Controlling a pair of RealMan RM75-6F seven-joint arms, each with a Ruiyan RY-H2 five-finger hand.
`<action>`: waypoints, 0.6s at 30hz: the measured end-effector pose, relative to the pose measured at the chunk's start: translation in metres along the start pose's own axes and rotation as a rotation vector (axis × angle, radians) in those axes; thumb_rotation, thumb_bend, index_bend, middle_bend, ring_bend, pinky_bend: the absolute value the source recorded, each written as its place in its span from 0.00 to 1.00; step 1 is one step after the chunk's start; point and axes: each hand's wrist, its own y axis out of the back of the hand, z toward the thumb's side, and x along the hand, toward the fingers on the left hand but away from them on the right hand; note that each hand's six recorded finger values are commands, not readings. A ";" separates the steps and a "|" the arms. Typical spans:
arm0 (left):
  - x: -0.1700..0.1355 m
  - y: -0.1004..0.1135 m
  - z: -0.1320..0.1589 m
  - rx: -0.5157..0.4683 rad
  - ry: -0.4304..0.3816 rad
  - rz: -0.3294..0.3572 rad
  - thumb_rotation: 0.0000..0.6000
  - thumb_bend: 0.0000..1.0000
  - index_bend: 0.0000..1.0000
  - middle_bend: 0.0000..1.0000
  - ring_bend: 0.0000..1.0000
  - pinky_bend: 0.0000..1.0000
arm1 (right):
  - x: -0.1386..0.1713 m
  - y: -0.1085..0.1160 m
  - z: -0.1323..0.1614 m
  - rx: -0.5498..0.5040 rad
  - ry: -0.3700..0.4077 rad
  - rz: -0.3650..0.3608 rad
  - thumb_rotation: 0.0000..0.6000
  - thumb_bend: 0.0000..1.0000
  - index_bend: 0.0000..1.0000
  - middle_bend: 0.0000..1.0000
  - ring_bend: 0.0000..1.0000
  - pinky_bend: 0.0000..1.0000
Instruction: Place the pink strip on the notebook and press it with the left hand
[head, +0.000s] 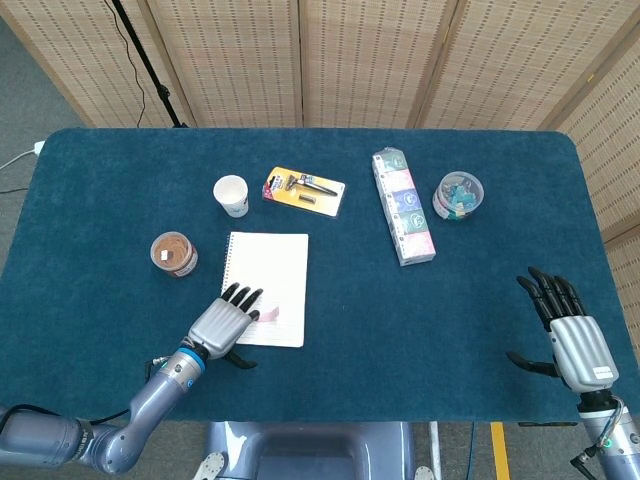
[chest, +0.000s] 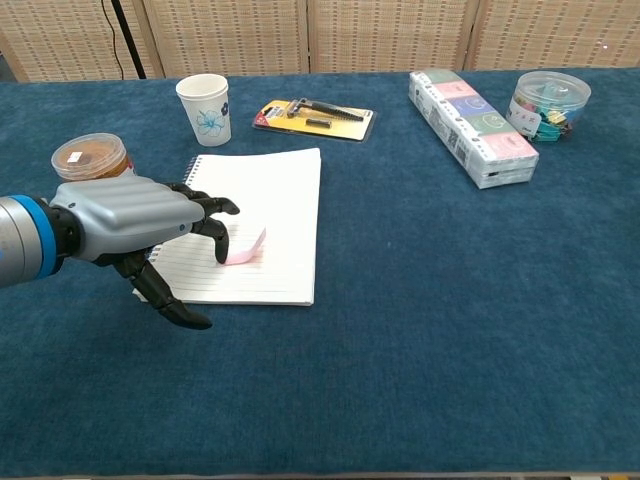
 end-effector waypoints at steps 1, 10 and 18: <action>0.000 0.000 0.000 0.000 0.001 -0.002 0.43 0.00 0.31 0.00 0.00 0.00 | 0.000 0.000 0.000 0.000 0.000 0.000 1.00 0.00 0.00 0.00 0.00 0.00; 0.003 0.003 -0.008 -0.009 0.021 0.001 0.43 0.00 0.31 0.00 0.00 0.00 | -0.002 -0.001 0.000 -0.002 0.001 0.001 1.00 0.00 0.00 0.00 0.00 0.00; 0.002 0.003 -0.008 -0.014 0.014 0.000 0.43 0.00 0.31 0.00 0.00 0.00 | -0.002 -0.001 0.001 -0.002 0.002 0.002 1.00 0.00 0.00 0.00 0.00 0.00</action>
